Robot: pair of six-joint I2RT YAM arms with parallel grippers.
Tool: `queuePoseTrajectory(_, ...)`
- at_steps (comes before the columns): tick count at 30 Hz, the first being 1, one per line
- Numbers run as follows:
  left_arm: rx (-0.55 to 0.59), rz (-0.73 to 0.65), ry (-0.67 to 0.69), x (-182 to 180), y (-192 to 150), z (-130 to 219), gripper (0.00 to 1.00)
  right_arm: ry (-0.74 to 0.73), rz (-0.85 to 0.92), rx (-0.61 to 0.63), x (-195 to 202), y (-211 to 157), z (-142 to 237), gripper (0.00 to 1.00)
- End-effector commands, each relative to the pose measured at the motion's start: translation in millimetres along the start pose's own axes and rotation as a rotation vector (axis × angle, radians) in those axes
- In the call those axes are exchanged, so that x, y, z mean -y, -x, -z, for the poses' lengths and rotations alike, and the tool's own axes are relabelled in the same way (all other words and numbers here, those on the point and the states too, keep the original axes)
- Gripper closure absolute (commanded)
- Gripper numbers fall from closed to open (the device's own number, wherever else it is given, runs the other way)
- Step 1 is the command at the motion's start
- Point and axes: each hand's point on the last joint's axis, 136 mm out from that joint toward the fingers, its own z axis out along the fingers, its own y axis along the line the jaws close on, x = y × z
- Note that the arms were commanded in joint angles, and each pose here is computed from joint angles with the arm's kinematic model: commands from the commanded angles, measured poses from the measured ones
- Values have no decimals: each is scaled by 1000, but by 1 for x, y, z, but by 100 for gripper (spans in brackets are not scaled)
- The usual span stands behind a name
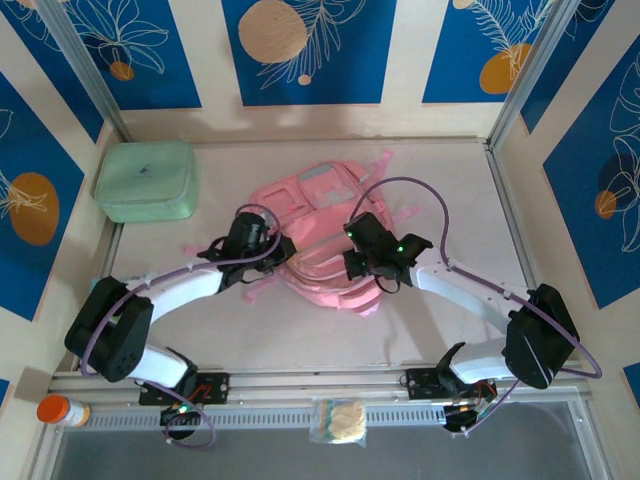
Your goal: Pack books, pencil case, and school supplies into a backpack
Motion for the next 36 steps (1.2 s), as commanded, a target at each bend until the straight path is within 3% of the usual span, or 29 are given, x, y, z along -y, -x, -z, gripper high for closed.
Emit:
queuePoseTrajectory(1, -9, -139, 7, 0, 29, 17, 100, 64, 37, 5, -17, 0, 10, 100)
queuePoseTrajectory(4, 19, -165, -43, 7, 55, 18, 100, 145, 37, -7, -46, 1, 7, 100)
queuePoseTrajectory(6, 18, -162, -51, 8, 66, 19, 94, 124, 34, -12, -54, 4, 3, 100)
queuePoseTrajectory(7, 21, -155, -56, 9, 68, 20, 90, 113, 23, -20, -55, 5, 0, 100)
queuePoseTrajectory(8, 28, -149, -65, 11, 68, 23, 77, 105, 8, -34, -56, 5, -3, 100)
queuePoseTrajectory(9, 33, -133, -78, 12, 65, 25, 67, 102, -9, -39, -57, 6, -5, 100)
queuePoseTrajectory(12, 28, 2, -111, 7, 43, 33, 49, 126, -25, -38, -63, 5, -10, 100)
queuePoseTrajectory(14, 41, 62, -146, 11, 26, 40, 43, 115, -28, -45, -63, 3, -13, 100)
queuePoseTrajectory(21, 141, 213, -62, 5, -6, 48, 27, 95, -16, -49, -63, 1, -17, 100)
queuePoseTrajectory(25, 227, 281, -24, -2, -7, 41, 28, 83, -23, -49, -63, 3, -17, 100)
queuePoseTrajectory(32, 243, 339, -44, 7, -5, 13, 34, 82, -21, -51, -63, 0, -19, 100)
queuePoseTrajectory(36, 265, 353, -3, -1, -5, 0, 52, 69, -17, -49, -60, 0, -21, 100)
